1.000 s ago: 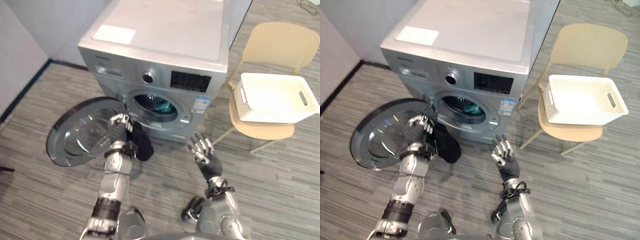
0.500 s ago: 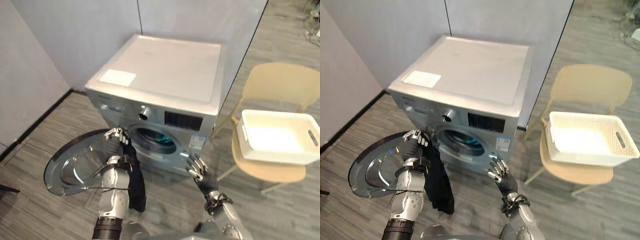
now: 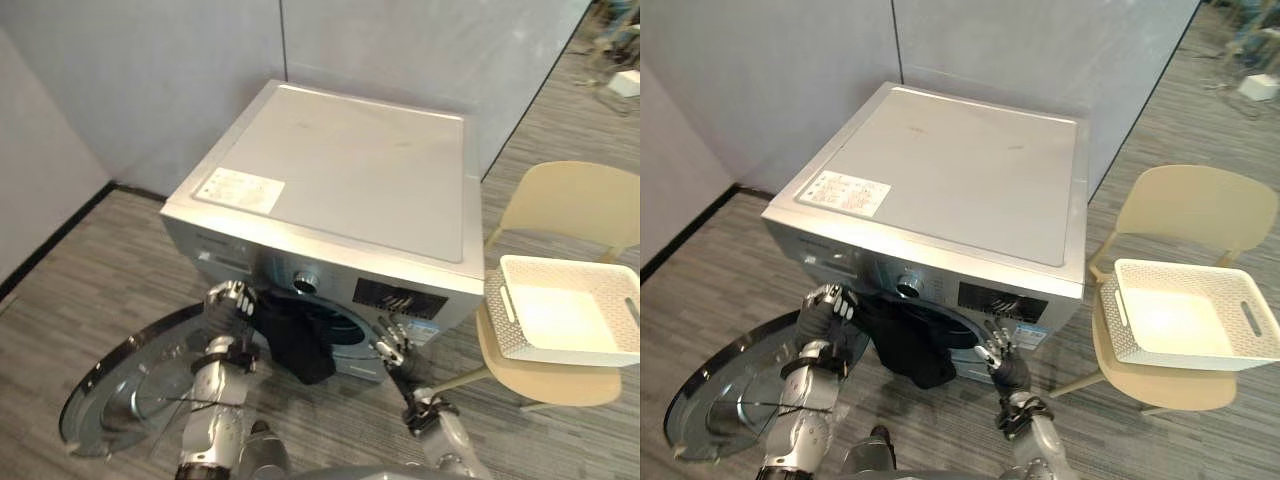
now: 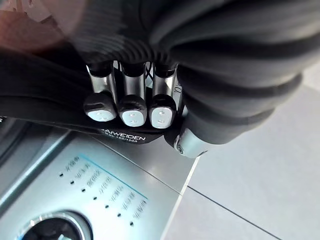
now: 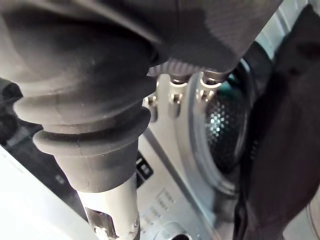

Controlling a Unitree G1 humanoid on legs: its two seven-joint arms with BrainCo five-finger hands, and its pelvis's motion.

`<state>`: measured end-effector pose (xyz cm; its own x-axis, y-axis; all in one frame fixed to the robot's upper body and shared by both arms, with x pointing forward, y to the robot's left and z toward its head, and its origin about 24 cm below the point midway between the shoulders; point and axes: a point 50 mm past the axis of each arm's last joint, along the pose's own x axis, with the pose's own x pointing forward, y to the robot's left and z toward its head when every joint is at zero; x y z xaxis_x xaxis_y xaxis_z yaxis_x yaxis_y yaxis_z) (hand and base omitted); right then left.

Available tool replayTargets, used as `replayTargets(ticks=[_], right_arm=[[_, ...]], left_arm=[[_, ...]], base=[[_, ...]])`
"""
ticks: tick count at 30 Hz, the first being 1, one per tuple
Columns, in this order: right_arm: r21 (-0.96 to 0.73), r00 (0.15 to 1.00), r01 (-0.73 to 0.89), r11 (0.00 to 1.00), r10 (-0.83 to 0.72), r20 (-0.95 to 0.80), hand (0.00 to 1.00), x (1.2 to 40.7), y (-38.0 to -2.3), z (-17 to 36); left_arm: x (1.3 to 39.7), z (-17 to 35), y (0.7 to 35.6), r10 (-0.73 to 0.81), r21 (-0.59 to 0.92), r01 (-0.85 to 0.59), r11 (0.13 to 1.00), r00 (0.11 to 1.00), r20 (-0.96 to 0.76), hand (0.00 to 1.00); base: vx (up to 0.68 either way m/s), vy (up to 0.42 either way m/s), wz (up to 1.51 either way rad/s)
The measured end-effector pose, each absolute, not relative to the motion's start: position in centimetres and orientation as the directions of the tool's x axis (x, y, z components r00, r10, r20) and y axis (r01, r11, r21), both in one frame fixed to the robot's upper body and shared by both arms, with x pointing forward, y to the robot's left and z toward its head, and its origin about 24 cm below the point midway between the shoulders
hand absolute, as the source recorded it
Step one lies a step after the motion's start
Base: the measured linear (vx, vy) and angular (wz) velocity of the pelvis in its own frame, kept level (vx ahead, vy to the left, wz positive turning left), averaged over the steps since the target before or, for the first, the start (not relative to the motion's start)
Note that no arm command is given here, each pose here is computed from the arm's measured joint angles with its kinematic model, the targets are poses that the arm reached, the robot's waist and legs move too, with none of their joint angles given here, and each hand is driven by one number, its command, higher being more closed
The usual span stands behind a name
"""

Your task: Pick up the laundry basket with both hands and put the clothes into the washing machine.

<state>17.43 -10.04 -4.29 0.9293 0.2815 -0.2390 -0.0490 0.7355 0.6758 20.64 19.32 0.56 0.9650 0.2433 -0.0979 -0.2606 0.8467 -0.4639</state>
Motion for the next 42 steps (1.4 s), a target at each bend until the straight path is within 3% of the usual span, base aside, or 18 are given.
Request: replayTargets(ticks=[3,7,13,18,23,28,34,40,42], right_arm=[[0.689,0.908,-0.134,0.712,0.366,-0.202,0.0,17.7,-8.4,-3.8],[0.66,0.899,-0.211,0.721,0.409,-0.159,0.0,18.8,-8.6,-3.0],[0.612,0.906,-0.286,0.737,0.416,-0.078,0.0,21.6,-9.3,-1.0],[0.607,0.941,-0.322,0.727,0.316,0.121,0.0,22.3,-9.7,3.9],[0.65,0.972,-0.229,0.724,0.205,0.114,0.0,21.3,-10.7,4.2],[0.688,0.974,-0.228,0.689,0.156,0.166,0.0,21.0,-11.4,5.3],[0.699,0.961,-0.239,0.674,0.063,0.268,0.0,21.0,-12.5,7.1],[0.801,0.958,-0.225,0.554,-0.025,0.286,0.0,21.1,-13.3,7.5],[0.818,0.959,-0.223,0.53,-0.03,0.281,0.0,21.1,-13.4,7.4]], left_arm=[[20.3,-0.3,19.4,0.231,-0.477,-0.266,0.838,0.964,-0.132,1.0],[23.2,0.9,17.7,0.168,-0.536,-0.177,0.826,0.984,-0.066,1.0],[26.0,2.5,15.3,0.146,-0.692,-0.122,0.712,0.989,-0.024,1.0],[29.7,9.6,14.3,0.201,-0.769,0.022,0.639,0.96,0.195,1.0],[30.8,17.1,15.6,0.33,-0.792,0.134,0.596,0.859,0.393,1.0],[31.0,24.7,18.6,0.445,-0.775,0.246,0.583,0.701,0.557,1.0],[28.7,30.4,18.4,0.431,-0.658,0.45,0.603,0.511,0.744,1.0],[27.0,36.6,17.4,0.347,-0.495,0.564,0.66,0.356,0.868,1.0],[26.9,37.8,16.8,0.317,-0.464,0.573,0.675,0.343,0.884,1.0]], base=[[-0.02,0.136,-1.0],[-0.2,-0.015,0.07],[-0.23,-0.116,0.23],[-0.17,-0.033,0.1],[-0.11,-0.019,0.11],[-0.03,0.025,-0.15],[0.0,0.002,-0.2],[-0.08,-0.058,-0.07],[-0.09,-0.015,-0.06]])
